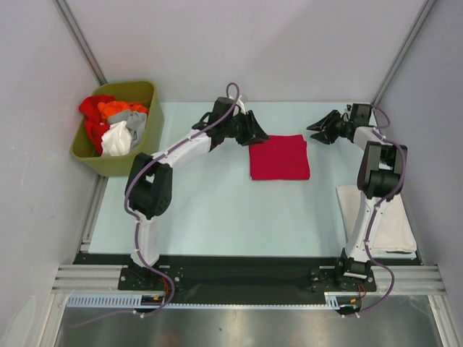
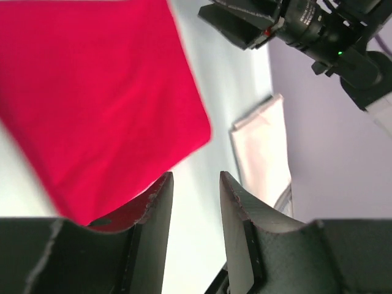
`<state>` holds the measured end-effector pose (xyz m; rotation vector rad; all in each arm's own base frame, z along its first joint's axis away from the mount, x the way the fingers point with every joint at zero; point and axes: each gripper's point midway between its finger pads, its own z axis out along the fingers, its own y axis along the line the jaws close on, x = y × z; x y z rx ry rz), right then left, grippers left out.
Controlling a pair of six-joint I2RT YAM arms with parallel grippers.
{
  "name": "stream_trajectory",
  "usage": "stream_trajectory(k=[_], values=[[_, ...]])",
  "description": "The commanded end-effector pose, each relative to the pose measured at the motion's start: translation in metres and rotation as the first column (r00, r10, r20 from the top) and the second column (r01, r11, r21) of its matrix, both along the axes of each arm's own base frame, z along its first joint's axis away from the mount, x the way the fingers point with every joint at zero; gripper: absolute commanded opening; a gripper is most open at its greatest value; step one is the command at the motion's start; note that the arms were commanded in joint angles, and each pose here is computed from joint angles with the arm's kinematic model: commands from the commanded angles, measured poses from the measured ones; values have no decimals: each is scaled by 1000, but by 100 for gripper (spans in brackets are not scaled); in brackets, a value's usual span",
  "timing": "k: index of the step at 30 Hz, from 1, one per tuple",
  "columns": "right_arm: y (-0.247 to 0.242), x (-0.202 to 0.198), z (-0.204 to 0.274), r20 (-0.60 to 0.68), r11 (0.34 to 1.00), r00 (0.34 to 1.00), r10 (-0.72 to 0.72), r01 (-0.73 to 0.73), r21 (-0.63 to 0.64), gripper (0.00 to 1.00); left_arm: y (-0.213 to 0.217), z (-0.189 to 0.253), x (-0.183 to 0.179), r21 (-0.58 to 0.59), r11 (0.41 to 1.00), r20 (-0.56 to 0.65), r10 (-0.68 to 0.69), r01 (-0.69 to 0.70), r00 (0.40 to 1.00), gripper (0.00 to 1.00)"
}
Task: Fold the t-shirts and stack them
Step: Fold the tshirt
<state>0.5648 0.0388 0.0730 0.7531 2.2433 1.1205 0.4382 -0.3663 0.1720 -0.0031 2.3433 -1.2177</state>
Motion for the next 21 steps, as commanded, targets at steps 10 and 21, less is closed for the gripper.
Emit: stream_trajectory(k=[10, 21], values=[[97, -120, 3, 42, 954, 974, 224, -228, 194, 48, -36, -93, -24, -33, 993, -162, -114, 110, 980, 41], [47, -125, 21, 70, 974, 981, 181, -188, 123, 24, -9, -57, -24, 89, 987, -34, -134, 137, 990, 41]])
